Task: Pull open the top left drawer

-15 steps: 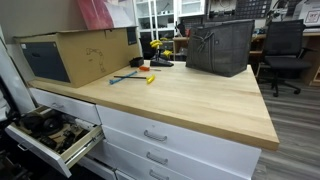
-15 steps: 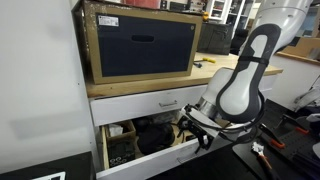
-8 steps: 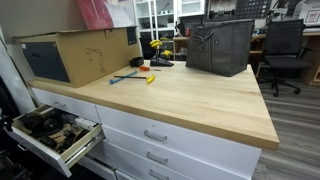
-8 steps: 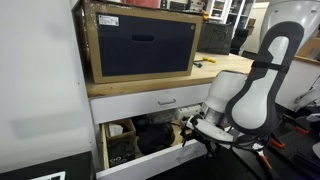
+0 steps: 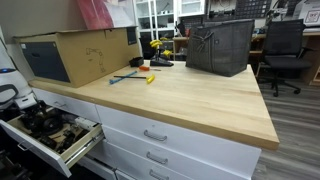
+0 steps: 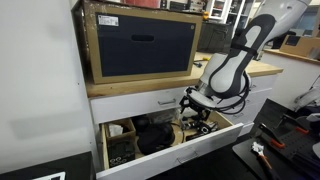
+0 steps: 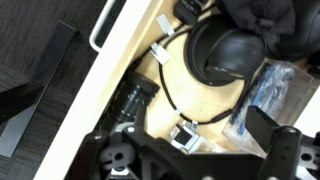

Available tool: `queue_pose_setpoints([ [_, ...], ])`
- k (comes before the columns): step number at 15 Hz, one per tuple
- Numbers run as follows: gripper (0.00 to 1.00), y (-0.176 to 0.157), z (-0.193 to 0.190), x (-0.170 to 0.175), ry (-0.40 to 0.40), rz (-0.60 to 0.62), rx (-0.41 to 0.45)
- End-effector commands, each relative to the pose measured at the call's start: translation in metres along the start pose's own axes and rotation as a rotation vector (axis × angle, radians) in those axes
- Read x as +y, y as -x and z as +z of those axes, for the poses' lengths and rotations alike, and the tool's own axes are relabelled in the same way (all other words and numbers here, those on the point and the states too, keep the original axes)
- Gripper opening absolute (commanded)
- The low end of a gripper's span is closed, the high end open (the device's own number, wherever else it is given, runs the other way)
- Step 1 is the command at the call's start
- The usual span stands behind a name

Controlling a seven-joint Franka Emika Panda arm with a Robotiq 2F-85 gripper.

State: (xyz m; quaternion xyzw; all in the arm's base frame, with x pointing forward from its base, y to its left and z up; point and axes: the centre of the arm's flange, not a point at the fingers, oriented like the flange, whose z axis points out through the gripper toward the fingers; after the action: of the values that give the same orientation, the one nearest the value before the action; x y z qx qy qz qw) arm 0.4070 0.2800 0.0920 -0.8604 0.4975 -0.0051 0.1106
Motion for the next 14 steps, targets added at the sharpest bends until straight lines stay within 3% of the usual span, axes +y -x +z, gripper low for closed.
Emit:
queue_pose_setpoints([
  [1, 1.0, -0.041, 0.007, -0.037, -0.014, 0.005, 0.024],
  [5, 1.0, -0.057, 0.021, -0.064, -0.049, -0.028, 0.053],
  [10, 1.0, -0.026, 0.039, -0.069, -0.05, -0.129, 0.034],
  [14, 1.0, 0.001, 0.028, -0.068, -0.071, -0.179, 0.035],
])
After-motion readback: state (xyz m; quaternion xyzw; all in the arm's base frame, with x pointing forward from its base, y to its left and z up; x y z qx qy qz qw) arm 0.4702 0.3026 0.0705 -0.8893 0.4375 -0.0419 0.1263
